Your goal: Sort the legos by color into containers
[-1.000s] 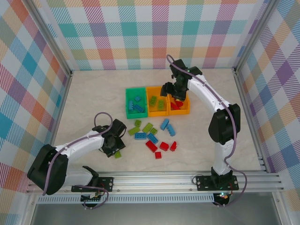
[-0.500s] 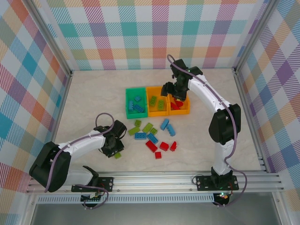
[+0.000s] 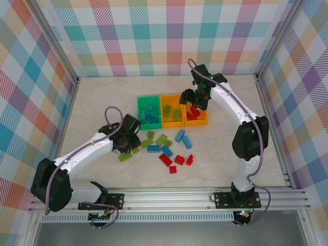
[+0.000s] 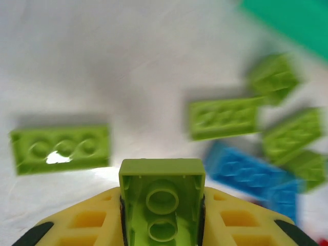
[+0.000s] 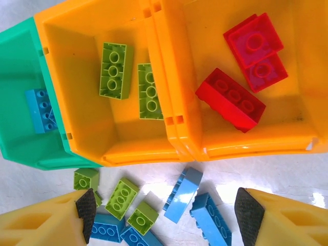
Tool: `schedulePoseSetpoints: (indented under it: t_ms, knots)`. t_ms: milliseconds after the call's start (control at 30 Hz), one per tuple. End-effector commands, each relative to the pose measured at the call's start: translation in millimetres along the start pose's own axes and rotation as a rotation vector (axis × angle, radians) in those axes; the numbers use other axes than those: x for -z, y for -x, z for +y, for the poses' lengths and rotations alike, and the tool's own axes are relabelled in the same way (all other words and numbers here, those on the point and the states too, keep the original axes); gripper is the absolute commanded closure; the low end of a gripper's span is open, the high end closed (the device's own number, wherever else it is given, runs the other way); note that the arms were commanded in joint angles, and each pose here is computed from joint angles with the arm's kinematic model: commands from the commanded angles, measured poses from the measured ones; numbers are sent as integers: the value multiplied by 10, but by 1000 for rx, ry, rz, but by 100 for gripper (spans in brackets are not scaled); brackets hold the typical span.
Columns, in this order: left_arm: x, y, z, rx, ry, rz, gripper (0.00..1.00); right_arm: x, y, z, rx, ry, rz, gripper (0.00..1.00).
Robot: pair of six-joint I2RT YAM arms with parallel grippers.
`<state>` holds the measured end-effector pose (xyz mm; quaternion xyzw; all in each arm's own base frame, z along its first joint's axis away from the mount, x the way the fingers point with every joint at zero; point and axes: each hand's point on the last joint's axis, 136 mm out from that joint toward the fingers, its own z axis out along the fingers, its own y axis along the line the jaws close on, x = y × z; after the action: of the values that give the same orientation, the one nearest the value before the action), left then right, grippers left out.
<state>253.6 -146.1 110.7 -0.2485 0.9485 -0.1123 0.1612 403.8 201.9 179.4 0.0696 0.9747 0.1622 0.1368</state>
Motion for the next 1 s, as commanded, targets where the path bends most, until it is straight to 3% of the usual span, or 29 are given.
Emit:
schedulePoseSetpoints:
  t_ms: [0, 167, 300, 500, 700, 833, 967]
  knots:
    - [165, 287, -460, -84, -61, -73, 70, 148, 44, -134, -46, 2, -40, 26]
    - [10, 610, -1359, -196, -158, -58, 70, 173, -9, -295, -69, -7, -37, 26]
    - [-249, 800, -1881, -290, -164, -30, 70, 139, -154, -427, -67, -34, -21, 26]
    - [-604, 895, -2224, -345, -157, 4, 70, -21, -612, -588, -44, -22, 47, 30]
    - [-894, 899, -2368, -359, -148, 38, 68, -271, -1074, -516, 117, 8, 103, 31]
    - [-982, 902, -2412, -357, -144, 50, 60, -442, -1259, -450, 191, 2, 136, 29]
    - [-944, 939, -2403, -352, -134, 35, 33, -587, -1319, -477, 196, -21, 154, 34]
